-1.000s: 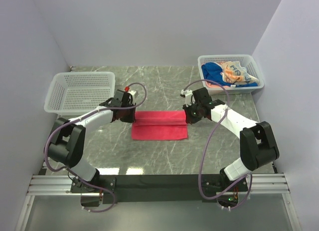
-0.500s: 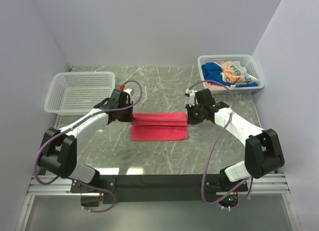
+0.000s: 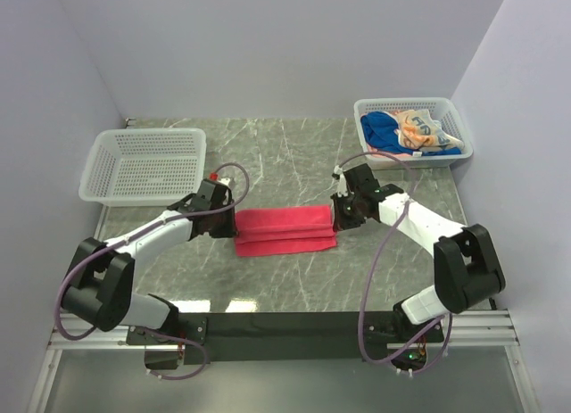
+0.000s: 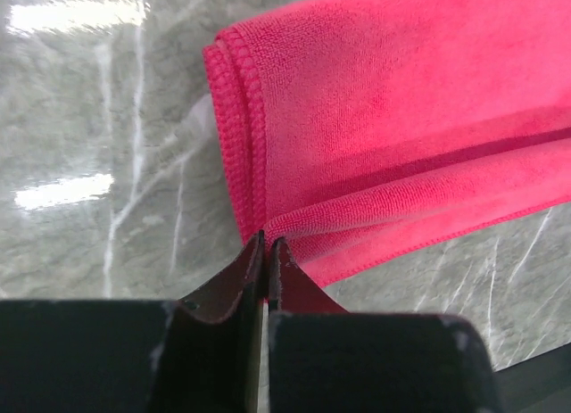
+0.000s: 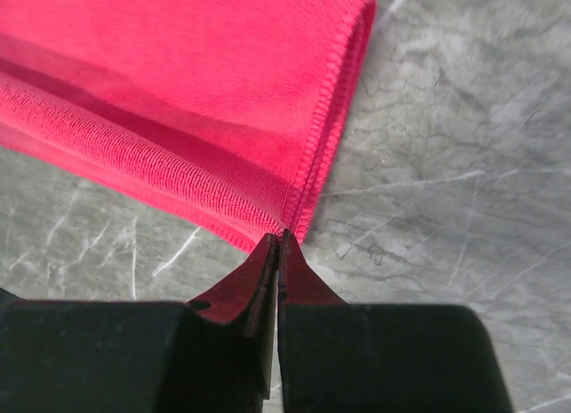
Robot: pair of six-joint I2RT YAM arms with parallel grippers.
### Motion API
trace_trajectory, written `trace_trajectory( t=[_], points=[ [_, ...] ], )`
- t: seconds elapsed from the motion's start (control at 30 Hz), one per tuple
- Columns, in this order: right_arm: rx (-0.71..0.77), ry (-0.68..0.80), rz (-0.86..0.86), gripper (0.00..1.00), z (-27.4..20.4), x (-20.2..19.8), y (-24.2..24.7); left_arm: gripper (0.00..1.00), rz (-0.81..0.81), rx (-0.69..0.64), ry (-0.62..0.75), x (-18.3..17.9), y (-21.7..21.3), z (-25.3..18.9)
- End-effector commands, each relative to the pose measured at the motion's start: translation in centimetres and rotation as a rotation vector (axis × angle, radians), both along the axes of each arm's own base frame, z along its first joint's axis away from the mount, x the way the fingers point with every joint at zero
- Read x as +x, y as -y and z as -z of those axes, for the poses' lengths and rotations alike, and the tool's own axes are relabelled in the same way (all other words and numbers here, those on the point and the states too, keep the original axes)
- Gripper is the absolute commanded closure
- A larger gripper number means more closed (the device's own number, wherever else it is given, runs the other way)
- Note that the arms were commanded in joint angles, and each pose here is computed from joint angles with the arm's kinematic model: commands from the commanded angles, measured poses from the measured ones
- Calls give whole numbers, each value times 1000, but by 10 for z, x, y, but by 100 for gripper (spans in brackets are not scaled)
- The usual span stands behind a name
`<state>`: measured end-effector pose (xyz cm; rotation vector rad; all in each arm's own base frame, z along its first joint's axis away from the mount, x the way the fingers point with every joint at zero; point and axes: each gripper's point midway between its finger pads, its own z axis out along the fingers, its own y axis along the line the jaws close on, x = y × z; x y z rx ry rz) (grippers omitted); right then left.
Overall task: Fold and stack the towels
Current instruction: Fold the towel
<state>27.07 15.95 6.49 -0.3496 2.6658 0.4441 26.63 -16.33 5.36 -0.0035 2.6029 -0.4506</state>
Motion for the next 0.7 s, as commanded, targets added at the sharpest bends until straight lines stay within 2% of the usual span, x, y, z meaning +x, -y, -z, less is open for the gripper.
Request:
trace_trajectory(
  t=[0.0, 0.33, 0.43, 0.47, 0.5, 0.53, 0.57, 0.63, 0.67],
  points=[
    [-63, -78, 69, 100, 20, -8, 12, 92, -29, 8, -10, 0, 4, 10],
    [-53, -60, 91, 99, 18, -9, 11, 90, -50, -18, 20, -8, 9, -5],
    [-36, -60, 102, 90, 17, -10, 10, 83, -62, -18, 29, -9, 6, -11],
    [-32, -52, 104, 82, 14, -11, 9, 77, -65, -15, 30, -9, 6, -13],
    [-32, -41, 107, 79, 10, -11, 9, 74, -69, -17, 37, -12, 4, -18],
    [-31, -30, 108, 76, 5, -11, 9, 67, -73, -24, 39, -14, 5, -21],
    [-8, -1, 101, 68, -6, -11, 6, 50, -78, -33, 46, -16, 4, -25],
    [23, 38, 87, 57, -22, -14, 1, 36, -92, -71, 82, -21, 4, -43],
    [49, 90, 85, 45, -39, -14, 0, 28, -96, -91, 102, -21, 5, -52]
  ],
)
